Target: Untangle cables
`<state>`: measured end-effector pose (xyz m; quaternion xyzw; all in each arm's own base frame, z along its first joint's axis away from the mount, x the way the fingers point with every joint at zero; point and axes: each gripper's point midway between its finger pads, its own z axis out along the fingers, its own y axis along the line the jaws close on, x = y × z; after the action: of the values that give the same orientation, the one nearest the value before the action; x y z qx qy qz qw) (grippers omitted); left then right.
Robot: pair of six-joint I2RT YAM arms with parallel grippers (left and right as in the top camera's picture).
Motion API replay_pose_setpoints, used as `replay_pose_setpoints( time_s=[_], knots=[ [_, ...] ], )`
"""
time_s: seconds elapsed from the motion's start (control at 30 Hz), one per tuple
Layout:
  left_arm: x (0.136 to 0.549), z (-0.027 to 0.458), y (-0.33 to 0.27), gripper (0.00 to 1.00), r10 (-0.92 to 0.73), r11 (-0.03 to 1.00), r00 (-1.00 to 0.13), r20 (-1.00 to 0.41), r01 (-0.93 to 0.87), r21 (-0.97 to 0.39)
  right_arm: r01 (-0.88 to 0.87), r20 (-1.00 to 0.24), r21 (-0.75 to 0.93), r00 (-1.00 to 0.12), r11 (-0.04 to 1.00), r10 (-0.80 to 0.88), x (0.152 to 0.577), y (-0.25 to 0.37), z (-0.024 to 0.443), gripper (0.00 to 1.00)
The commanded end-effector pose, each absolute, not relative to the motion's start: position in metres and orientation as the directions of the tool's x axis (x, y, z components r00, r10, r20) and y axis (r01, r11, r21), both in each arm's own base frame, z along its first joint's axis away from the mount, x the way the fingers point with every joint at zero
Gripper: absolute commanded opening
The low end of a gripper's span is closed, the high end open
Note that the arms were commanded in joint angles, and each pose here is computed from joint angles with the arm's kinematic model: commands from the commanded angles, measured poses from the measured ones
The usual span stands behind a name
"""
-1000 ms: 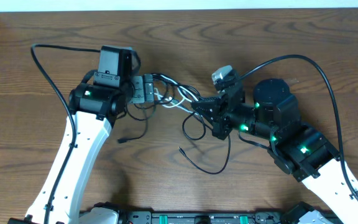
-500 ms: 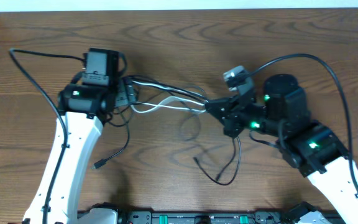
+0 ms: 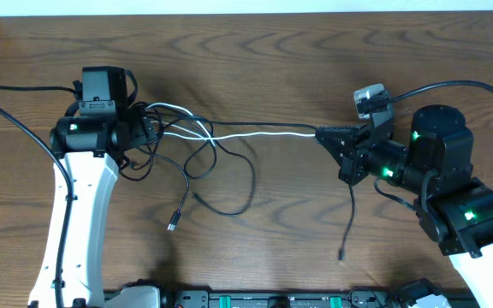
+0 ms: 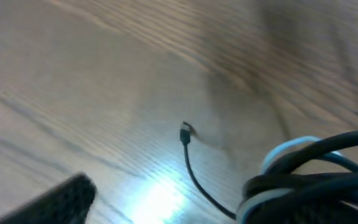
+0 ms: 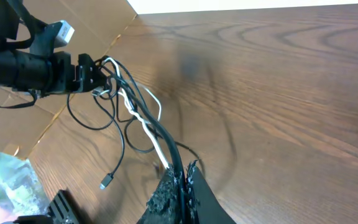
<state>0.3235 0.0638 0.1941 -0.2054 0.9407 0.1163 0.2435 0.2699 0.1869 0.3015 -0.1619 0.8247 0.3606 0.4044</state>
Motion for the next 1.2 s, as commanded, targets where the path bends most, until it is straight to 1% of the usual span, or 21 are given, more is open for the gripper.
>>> replay_pose_setpoints(
  time_s=[0.0,0.07,0.1,0.13,0.17,0.33,0.47,0.53,0.57,0.67,0.7,0.73,0.8,0.83,0.9,0.93,1.0,1.03,1.17],
  knots=[
    [0.332,0.191,0.047,0.69,-0.284,0.938,-0.826,-0.486,-0.344,0.036,-0.555,-0.806,0.435,-0.591,0.709,0.032,0.273,0.179,0.31,0.02],
    [0.336,0.191,0.034,0.51,-0.247,0.961,-0.841,-0.481,-0.277,-0.008,-0.554,-0.804,0.436,-0.594,0.709,0.03,0.272,0.179,0.309,0.05],
    [0.337,0.191,0.028,0.39,-0.23,0.969,-0.847,-0.479,-0.245,-0.032,-0.552,-0.802,0.437,-0.596,0.71,0.03,0.272,0.179,0.309,0.07],
    [0.338,0.191,0.024,0.22,-0.222,0.973,-0.85,-0.478,-0.226,-0.051,-0.551,-0.801,0.437,-0.598,0.711,0.029,0.272,0.179,0.309,0.07],
    [0.339,0.192,0.019,0.08,-0.219,0.975,-0.851,-0.477,-0.21,-0.074,-0.551,-0.8,0.438,-0.599,0.711,0.029,0.272,0.179,0.308,0.08],
    [0.344,0.194,0.001,0.08,-0.194,0.978,-0.856,-0.479,-0.134,-0.158,-0.55,-0.799,0.439,-0.601,0.71,0.028,0.271,0.179,0.308,0.06],
    [0.346,0.196,-0.006,0.08,-0.186,0.976,-0.855,-0.484,-0.105,-0.19,-0.548,-0.796,0.44,-0.605,0.711,0.027,0.271,0.179,0.307,0.06],
    [0.346,0.197,-0.009,0.08,-0.186,0.974,-0.855,-0.485,-0.097,-0.203,-0.546,-0.794,0.441,-0.608,0.712,0.025,0.271,0.179,0.306,0.07],
    [0.346,0.197,-0.011,0.08,-0.185,0.973,-0.856,-0.484,-0.089,-0.215,-0.545,-0.793,0.442,-0.609,0.713,0.025,0.27,0.179,0.306,0.1],
    [0.347,0.2,-0.022,0.08,-0.183,0.962,-0.857,-0.482,-0.056,-0.266,-0.544,-0.791,0.442,-0.611,0.713,0.024,0.27,0.179,0.305,0.29],
    [0.348,0.202,-0.027,0.08,-0.178,0.956,-0.857,-0.483,-0.034,-0.291,-0.544,-0.792,0.441,-0.61,0.714,0.024,0.27,0.178,0.305,0.45],
    [0.348,0.204,-0.034,0.08,-0.166,0.948,-0.858,-0.487,-0.003,-0.317,-0.548,-0.795,0.433,-0.606,0.716,0.017,0.271,0.178,0.304,0.57],
    [0.348,0.212,-0.052,0.08,-0.133,0.918,-0.855,-0.501,0.084,-0.388,-0.566,-0.806,0.408,-0.592,0.717,-0.009,0.272,0.179,0.303,0.72],
    [0.348,0.217,-0.061,0.08,-0.121,0.894,-0.852,-0.509,0.13,-0.43,-0.572,-0.808,0.397,-0.589,0.718,-0.024,0.273,0.179,0.3,0.83],
    [0.347,0.229,-0.08,0.08,-0.093,0.835,-0.842,-0.532,0.225,-0.502,-0.577,-0.803,0.386,-0.595,0.72,-0.045,0.276,0.18,0.293,0.96],
    [0.345,0.234,-0.088,0.08,-0.083,0.804,-0.836,-0.542,0.266,-0.532,-0.577,-0.798,0.385,-0.6,0.721,-0.054,0.278,0.181,0.289,0.99],
    [0.341,0.248,-0.105,0.08,-0.056,0.727,-0.82,-0.569,0.357,-0.587,-0.566,-0.78,0.394,-0.623,0.725,-0.062,0.284,0.183,0.279,0.99],
    [0.335,0.257,-0.117,0.08,-0.03,0.664,-0.808,-0.589,0.424,-0.616,-0.558,-0.763,0.397,-0.642,0.728,-0.076,0.289,0.184,0.269,0.99],
    [0.315,0.276,-0.147,0.08,0.043,0.507,-0.765,-0.643,0.571,-0.645,-0.541,-0.723,0.416,-0.684,0.731,-0.095,0.301,0.19,0.247,0.99]
  ],
)
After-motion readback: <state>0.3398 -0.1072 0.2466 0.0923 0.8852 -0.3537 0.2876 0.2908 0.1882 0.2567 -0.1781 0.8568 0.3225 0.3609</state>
